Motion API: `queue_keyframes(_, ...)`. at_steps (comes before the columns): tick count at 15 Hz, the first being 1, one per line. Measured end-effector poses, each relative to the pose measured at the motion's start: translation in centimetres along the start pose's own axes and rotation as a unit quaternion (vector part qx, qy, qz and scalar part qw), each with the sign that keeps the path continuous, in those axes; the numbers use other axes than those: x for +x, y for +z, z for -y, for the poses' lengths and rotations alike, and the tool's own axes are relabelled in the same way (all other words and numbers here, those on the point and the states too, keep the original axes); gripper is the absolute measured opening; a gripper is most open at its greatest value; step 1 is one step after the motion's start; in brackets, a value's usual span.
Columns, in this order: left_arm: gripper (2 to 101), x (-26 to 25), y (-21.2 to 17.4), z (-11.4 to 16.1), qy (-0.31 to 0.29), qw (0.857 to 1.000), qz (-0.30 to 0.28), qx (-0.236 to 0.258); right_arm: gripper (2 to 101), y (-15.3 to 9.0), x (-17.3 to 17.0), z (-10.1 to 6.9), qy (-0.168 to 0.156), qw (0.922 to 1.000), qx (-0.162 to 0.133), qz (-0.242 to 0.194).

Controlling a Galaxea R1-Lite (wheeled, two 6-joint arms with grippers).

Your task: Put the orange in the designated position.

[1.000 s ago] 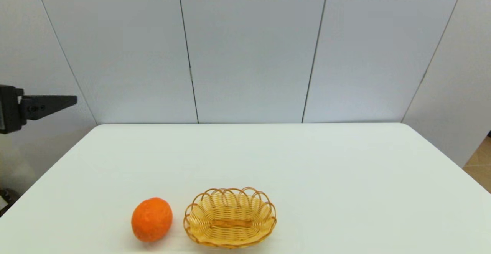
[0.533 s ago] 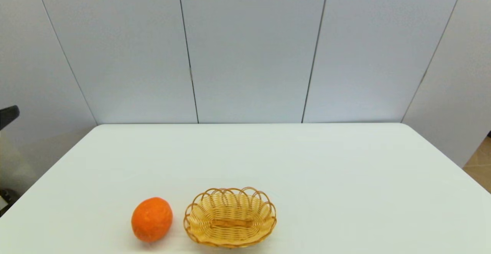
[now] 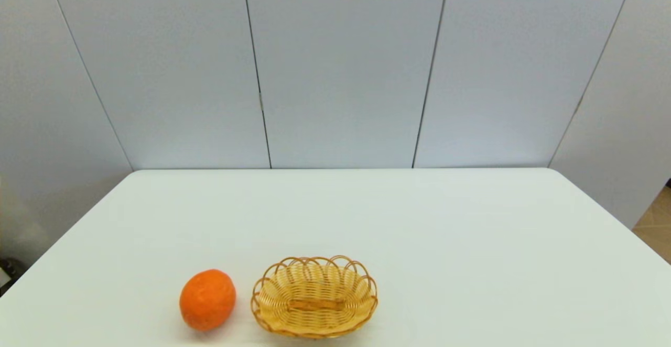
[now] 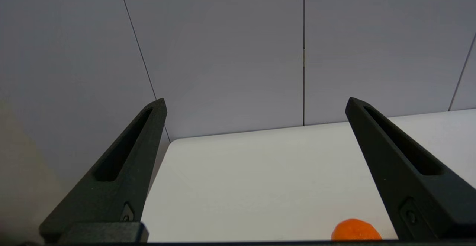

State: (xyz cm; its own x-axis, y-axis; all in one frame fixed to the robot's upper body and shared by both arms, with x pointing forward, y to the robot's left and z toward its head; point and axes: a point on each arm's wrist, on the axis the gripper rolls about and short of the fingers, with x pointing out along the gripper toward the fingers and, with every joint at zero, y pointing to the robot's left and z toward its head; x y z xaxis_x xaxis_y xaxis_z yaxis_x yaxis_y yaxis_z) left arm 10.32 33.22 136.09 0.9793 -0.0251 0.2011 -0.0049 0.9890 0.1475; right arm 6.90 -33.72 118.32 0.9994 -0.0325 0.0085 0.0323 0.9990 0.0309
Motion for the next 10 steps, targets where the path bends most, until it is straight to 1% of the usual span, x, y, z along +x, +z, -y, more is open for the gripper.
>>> queue_keyframes(7,97.7,-3.8,-5.3,1.1,-0.001,1.0,0.011,0.002,98.0,0.0,0.0,0.0,0.0,1.0,0.001,0.0)
queue_keyframes(10,97.8,-4.4,-6.6,1.2,-0.01,0.999,0.041,0.002,98.0,0.0,0.0,0.0,0.0,1.0,0.0,0.0)
